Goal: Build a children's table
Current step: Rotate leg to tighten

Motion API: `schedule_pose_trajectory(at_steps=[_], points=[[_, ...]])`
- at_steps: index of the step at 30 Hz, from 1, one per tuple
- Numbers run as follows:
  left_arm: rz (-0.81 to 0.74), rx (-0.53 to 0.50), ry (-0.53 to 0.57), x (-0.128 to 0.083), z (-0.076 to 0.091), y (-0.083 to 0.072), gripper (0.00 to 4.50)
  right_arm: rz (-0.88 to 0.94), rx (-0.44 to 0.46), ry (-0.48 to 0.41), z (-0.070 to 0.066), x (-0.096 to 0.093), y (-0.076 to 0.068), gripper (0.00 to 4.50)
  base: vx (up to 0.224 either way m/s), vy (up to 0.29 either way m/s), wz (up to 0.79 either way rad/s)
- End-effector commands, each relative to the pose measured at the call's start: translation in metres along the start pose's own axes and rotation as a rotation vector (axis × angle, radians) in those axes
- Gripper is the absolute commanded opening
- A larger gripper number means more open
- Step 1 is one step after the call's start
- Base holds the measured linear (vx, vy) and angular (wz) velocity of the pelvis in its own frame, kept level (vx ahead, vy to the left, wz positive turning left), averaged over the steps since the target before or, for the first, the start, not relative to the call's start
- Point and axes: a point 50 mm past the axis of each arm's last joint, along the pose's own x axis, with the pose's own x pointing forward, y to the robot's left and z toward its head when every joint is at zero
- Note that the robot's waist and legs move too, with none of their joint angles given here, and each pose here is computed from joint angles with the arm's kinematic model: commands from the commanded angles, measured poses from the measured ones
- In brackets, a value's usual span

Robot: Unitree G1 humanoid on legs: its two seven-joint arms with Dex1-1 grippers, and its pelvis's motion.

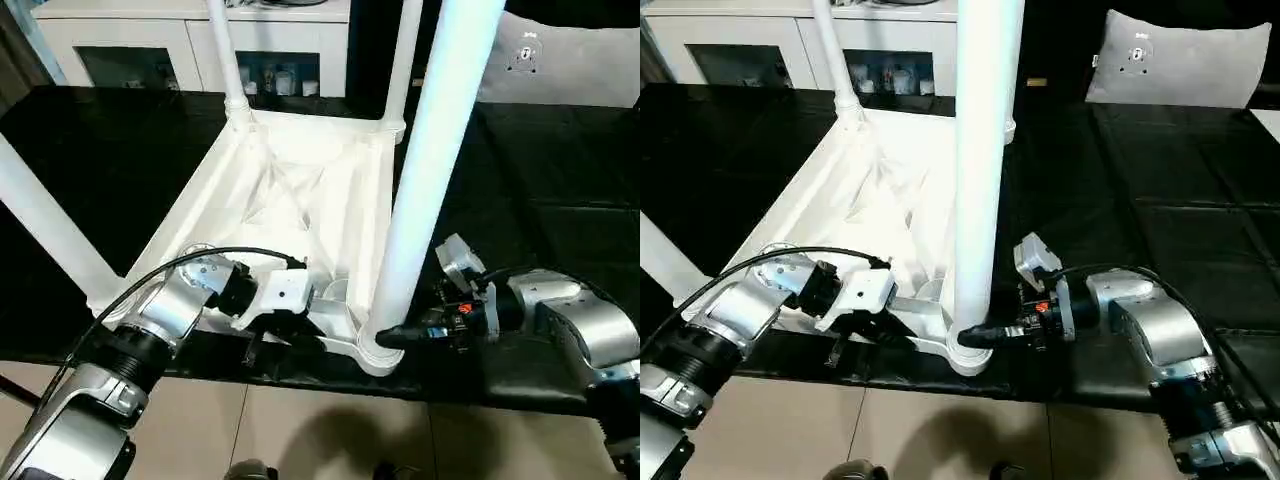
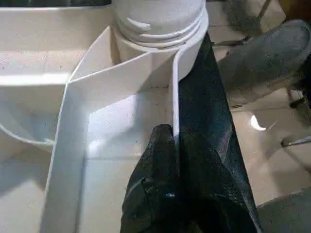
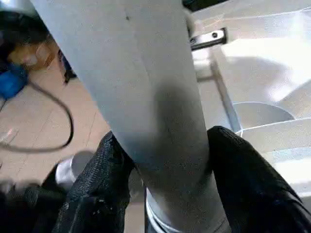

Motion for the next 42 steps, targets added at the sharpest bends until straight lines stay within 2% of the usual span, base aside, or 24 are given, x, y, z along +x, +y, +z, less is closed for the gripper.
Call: schedule_pose_trajectory(at_steps=[1,3,5,11,13,17,19,20,24,27,29,32,34,35,37,38,41,42], points=[[0.067,-0.009,-0.046,0.007,0.015,0.007,0.00,-0.082,0.007,-0.033,0.004,0.009,-0.001,2.12,0.000,0.000,0.00],[0.110,-0.050,-0.056,0.009,0.017,0.010,0.00,-0.153,0.007,-0.029,0.003,0.012,-0.004,2.10,0.000,0.000,0.00],[0.209,-0.096,-0.075,0.015,0.022,0.016,0.00,-0.312,0.023,-0.064,0.003,0.020,-0.011,2.08,0.000,0.000,0.00],[0.404,-0.205,-0.115,0.033,0.039,0.029,0.00,-0.679,0.107,-0.116,0.006,0.033,-0.028,2.01,0.000,0.000,0.00],[0.478,-0.234,-0.127,0.041,0.048,0.034,0.00,-0.821,0.150,-0.157,0.008,0.039,-0.034,1.99,0.000,0.000,0.00],[0.545,-0.238,-0.140,0.050,0.059,0.038,0.00,-0.926,0.186,-0.215,0.011,0.045,-0.037,1.99,0.000,0.000,0.00],[0.547,-0.223,-0.136,0.051,0.061,0.039,0.00,-0.921,0.155,-0.248,0.015,0.047,-0.036,1.99,0.000,0.000,0.00],[0.545,-0.216,-0.130,0.050,0.061,0.039,0.00,-0.917,0.137,-0.255,0.017,0.047,-0.035,2.53,0.000,0.000,0.00],[0.552,-0.215,-0.119,0.046,0.057,0.038,0.00,-0.906,0.131,-0.264,0.017,0.044,-0.033,2.83,0.000,0.000,0.00],[0.511,-0.180,-0.120,0.038,0.050,0.035,0.00,-0.838,0.108,-0.276,0.017,0.031,-0.030,3.17,0.000,0.000,0.00],[0.467,-0.162,-0.108,0.031,0.041,0.031,0.00,-0.783,0.090,-0.268,0.017,0.019,-0.028,3.17,0.000,0.000,0.00],[0.431,-0.138,-0.104,0.028,0.038,0.029,0.00,-0.745,0.065,-0.256,0.017,0.013,-0.027,3.48,0.000,0.000,0.00],[0.393,-0.113,-0.098,0.025,0.034,0.027,0.00,-0.693,0.031,-0.231,0.017,0.008,-0.025,3.64,0.000,0.000,0.00],[0.334,-0.095,-0.074,0.019,0.027,0.023,0.00,-0.600,-0.045,-0.172,0.016,-0.001,-0.022,3.83,0.000,0.000,0.00],[0.305,-0.077,-0.070,0.017,0.024,0.022,0.00,-0.552,-0.066,-0.142,0.015,-0.003,-0.019,4.01,0.000,0.000,0.00],[0.258,-0.058,-0.062,0.013,0.020,0.019,0.00,-0.443,-0.100,-0.097,0.013,-0.007,-0.013,4.01,0.000,0.000,0.00],[0.132,0.008,-0.056,0.007,0.015,0.012,0.00,-0.303,-0.111,-0.039,0.010,-0.013,-0.009,4.01,0.000,0.000,0.00],[0.132,0.008,-0.056,0.007,0.015,0.012,0.00,-0.303,-0.111,-0.039,0.010,-0.013,-0.009,4.01,0.000,0.000,0.00]])
